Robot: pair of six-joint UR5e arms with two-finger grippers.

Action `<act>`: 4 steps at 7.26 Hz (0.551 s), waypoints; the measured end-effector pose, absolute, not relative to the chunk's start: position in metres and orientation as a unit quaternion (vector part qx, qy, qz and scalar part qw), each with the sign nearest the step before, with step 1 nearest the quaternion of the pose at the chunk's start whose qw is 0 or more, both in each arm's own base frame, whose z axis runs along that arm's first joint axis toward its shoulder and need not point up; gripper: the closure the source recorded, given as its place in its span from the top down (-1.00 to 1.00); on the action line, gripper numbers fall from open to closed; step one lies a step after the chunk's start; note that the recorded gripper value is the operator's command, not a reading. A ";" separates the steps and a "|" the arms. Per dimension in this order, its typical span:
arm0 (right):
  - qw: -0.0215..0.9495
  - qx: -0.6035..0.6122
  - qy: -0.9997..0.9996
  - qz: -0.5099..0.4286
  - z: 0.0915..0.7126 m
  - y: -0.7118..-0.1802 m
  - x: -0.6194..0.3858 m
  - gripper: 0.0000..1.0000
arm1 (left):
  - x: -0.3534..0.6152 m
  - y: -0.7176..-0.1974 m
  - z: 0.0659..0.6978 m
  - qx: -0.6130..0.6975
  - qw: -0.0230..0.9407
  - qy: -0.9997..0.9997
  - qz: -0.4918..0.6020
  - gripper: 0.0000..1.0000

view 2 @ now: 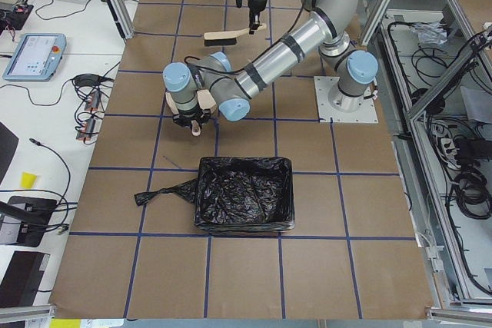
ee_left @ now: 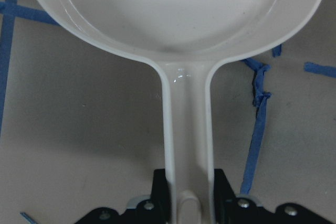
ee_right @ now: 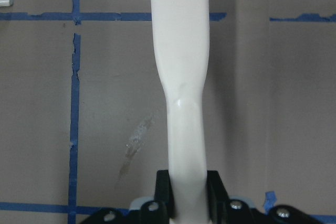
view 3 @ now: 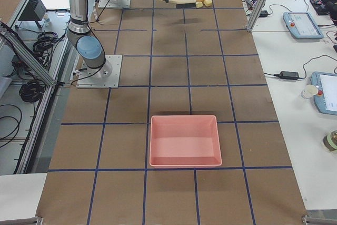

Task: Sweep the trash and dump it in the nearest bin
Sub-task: 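Sweep the potato and chunks into the dustpan with the right gripper's brush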

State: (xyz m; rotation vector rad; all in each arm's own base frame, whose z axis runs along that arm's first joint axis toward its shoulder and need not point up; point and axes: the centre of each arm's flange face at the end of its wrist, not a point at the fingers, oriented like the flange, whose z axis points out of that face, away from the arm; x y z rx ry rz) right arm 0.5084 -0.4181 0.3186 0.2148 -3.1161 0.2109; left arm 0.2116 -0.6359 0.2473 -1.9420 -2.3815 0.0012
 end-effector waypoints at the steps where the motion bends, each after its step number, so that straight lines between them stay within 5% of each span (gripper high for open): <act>1: 0.014 0.086 -0.994 0.061 0.316 -0.443 0.528 -0.70 | 0.212 -0.636 0.247 -0.632 0.034 -0.775 0.000 -0.85; 4: 0.024 0.109 -0.992 0.059 0.301 -0.499 0.541 -0.68 | 0.211 -0.636 0.248 -0.632 0.034 -0.775 0.001 -0.85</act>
